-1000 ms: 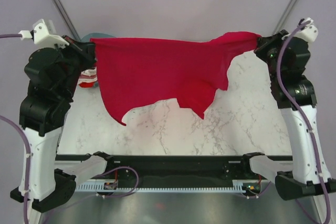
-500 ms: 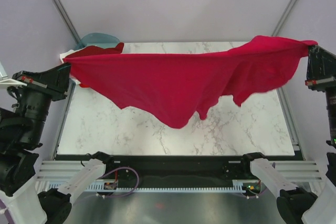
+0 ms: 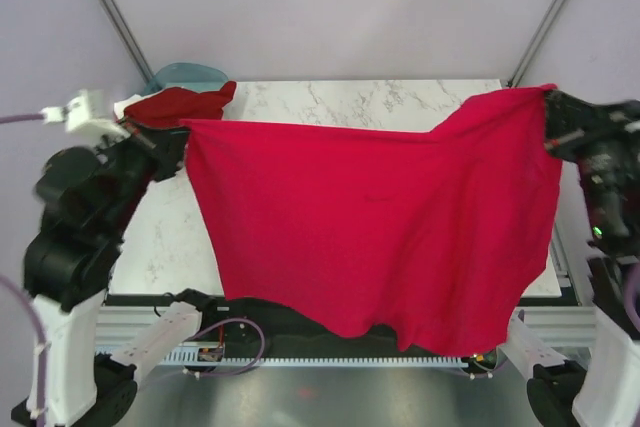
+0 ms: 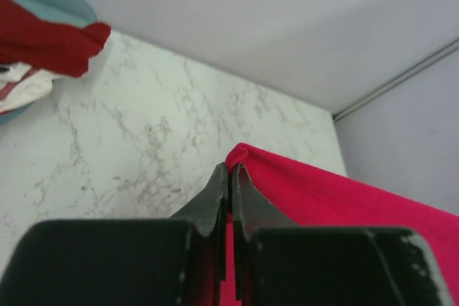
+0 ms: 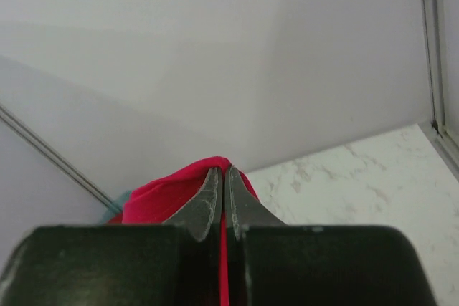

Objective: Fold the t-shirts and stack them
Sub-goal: Flatten the tshirt out

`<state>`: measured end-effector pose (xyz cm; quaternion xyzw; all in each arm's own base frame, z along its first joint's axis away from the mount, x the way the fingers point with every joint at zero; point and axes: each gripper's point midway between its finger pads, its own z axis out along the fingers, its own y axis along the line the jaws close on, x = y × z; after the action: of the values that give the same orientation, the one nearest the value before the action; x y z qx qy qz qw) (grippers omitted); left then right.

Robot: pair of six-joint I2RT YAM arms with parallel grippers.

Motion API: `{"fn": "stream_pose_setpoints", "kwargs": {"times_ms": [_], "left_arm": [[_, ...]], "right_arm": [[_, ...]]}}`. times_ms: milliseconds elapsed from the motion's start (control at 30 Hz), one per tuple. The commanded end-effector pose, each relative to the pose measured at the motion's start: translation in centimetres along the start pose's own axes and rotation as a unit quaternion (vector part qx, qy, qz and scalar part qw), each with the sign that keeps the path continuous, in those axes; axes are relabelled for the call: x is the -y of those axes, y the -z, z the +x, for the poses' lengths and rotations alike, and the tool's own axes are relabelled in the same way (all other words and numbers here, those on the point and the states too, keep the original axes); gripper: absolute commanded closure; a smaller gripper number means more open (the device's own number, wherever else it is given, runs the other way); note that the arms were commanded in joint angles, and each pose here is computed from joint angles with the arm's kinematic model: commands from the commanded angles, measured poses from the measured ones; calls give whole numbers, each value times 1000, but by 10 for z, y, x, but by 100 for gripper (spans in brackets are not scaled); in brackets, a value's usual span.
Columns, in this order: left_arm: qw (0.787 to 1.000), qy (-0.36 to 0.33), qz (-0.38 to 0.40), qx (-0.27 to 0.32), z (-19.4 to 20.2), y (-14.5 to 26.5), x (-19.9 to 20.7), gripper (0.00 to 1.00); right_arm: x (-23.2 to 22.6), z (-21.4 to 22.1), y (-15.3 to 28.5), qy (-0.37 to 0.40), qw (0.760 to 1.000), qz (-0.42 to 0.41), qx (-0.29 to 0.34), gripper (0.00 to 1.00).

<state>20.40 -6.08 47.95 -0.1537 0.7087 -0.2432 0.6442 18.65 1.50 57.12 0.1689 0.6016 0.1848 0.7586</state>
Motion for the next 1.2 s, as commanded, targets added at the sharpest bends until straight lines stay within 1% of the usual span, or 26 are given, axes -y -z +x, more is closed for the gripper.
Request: {"fn": "stream_pose_setpoints", "kwargs": {"times_ms": [0, 33, 67, 100, 200, 300, 400, 433, 467, 500, 533, 567, 600, 633, 667, 767, 800, 833, 867, 900, 933, 967, 1000, 1100, 1133, 1167], "left_arm": [[994, 9, -77, -75, 64, -72, -31, 98], [993, 9, -88, -76, 71, -83, -37, 98], [993, 13, -99, -64, 73, -96, -42, 98], [989, 8, -122, -85, 94, -114, -55, 98], [981, 15, -163, -109, 126, -154, -74, 98], [973, 32, -188, -127, 156, -197, -89, 98], [971, 55, -203, -118, 167, -235, -100, 98], [963, 52, -226, -136, 189, -254, -117, 98], [962, 60, -234, -123, 184, -268, -123, 98], [960, 63, -244, -125, 190, -282, -132, 98], [951, 58, -267, -144, 213, -302, -151, 98], [951, 64, -272, -132, 204, -321, -157, 98], [949, 65, -278, -132, 207, -334, -164, 98], [939, 62, -304, -151, 232, -352, -194, 98], [943, 71, -294, -136, 220, -372, -191, 98], [944, 87, -291, -126, 227, -416, -218, 98], [948, 91, -280, -121, 226, -428, -223, 98], [960, 98, -240, -104, 207, -446, -218, 97], [964, 96, -226, -106, 213, -458, -227, 74], [966, 96, -216, -102, 207, -464, -228, 52], [971, 82, -205, -90, 190, -470, -225, 33], [972, 69, -205, -88, 188, -470, -226, 14], [974, 59, -202, -87, 183, -470, -225, 2], [973, 37, -206, -92, 175, -453, -219, 0], [969, 36, -215, -113, 191, -442, -226, 0], [969, 35, -214, -120, 193, -435, -225, 1]], "right_arm": [[40, 92, -72, 4, 994, 64, -93, 100], [47, 108, -80, 1, 992, 74, -104, 100], [64, 142, -88, -2, 987, 94, -133, 100], [66, 155, -101, -12, 986, 93, -135, 100], [87, 206, -119, -37, 978, 122, -166, 100], [107, 256, -160, -63, 971, 145, -182, 100], [126, 299, -194, -73, 963, 170, -194, 100], [129, 309, -204, -79, 962, 174, -195, 100], [128, 313, -216, -80, 962, 174, -193, 100], [138, 341, -232, -76, 958, 184, -206, 100], [141, 352, -241, -75, 957, 186, -209, 100], [133, 348, -260, -77, 963, 173, -193, 100], [144, 379, -271, -67, 957, 186, -212, 100], [139, 376, -289, -63, 961, 179, -200, 100], [151, 406, -300, -55, 957, 187, -214, 100], [138, 411, -343, -42, 966, 156, -200, 100], [150, 439, -352, -31, 963, 160, -217, 97], [140, 426, -369, -22, 969, 144, -197, 80], [148, 441, -375, -12, 968, 150, -202, 62], [146, 438, -382, -5, 970, 146, -195, 25], [142, 425, -392, 2, 974, 143, -176, 18], [145, 428, -392, 18, 973, 146, -180, 16], [143, 424, -393, 22, 973, 146, -177, 16], [148, 428, -373, 33, 966, 164, -197, 18], [147, 427, -366, 33, 965, 165, -201, 19], [136, 407, -358, 29, 968, 161, -192, 20]]}}
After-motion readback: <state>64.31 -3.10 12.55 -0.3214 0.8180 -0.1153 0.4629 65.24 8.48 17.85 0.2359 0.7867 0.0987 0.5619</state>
